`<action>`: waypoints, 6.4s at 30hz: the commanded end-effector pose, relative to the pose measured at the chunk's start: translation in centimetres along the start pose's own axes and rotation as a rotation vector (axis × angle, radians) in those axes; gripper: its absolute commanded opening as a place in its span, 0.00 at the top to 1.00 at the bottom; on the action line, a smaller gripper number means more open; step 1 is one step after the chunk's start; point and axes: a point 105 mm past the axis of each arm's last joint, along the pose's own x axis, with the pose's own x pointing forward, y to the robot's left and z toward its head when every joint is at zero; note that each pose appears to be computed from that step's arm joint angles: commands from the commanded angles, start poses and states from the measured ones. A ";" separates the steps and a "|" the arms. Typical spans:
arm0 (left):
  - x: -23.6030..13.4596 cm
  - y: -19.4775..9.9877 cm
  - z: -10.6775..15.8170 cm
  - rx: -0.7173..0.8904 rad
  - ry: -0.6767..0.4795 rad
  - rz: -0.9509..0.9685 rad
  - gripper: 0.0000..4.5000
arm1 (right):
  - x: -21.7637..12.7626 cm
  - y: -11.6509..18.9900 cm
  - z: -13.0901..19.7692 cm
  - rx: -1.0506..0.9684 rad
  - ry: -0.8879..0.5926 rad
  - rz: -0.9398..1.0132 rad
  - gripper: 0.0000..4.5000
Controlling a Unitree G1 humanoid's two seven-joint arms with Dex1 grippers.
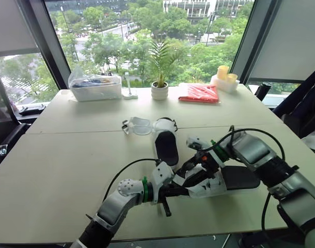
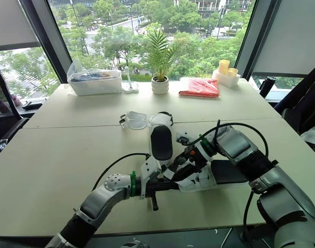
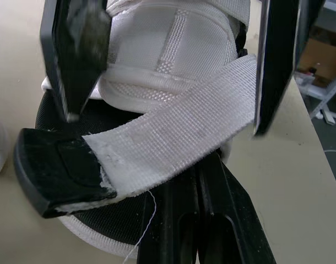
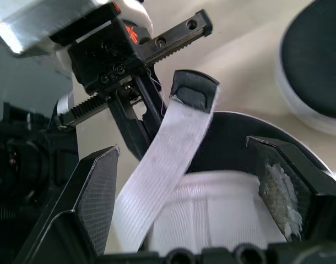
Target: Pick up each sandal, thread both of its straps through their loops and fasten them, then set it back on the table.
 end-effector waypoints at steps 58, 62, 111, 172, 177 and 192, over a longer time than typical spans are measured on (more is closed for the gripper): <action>-0.3 0.3 -1.9 -0.061 0.056 0.025 1.00 | -0.4 -0.1 1.8 -0.028 0.008 0.057 0.43; -0.3 0.3 -1.9 -0.061 0.056 0.027 1.00 | -0.2 -0.1 1.9 -0.026 0.000 0.063 0.49; -0.4 -0.6 -2.3 -0.050 0.103 -0.072 1.00 | -8.1 -4.9 -0.1 0.190 -0.299 -0.335 0.99; -7.0 6.7 5.8 -0.014 -0.131 0.233 1.00 | -8.8 1.1 -6.6 -1.460 0.144 -0.741 0.34; -7.6 7.0 5.6 -0.021 -0.133 0.266 1.00 | -7.3 1.3 -6.6 -1.564 0.113 -0.689 0.34; -8.5 7.6 5.6 -0.016 -0.130 0.325 1.00 | -2.4 0.1 -3.3 -1.823 -0.027 -0.609 0.34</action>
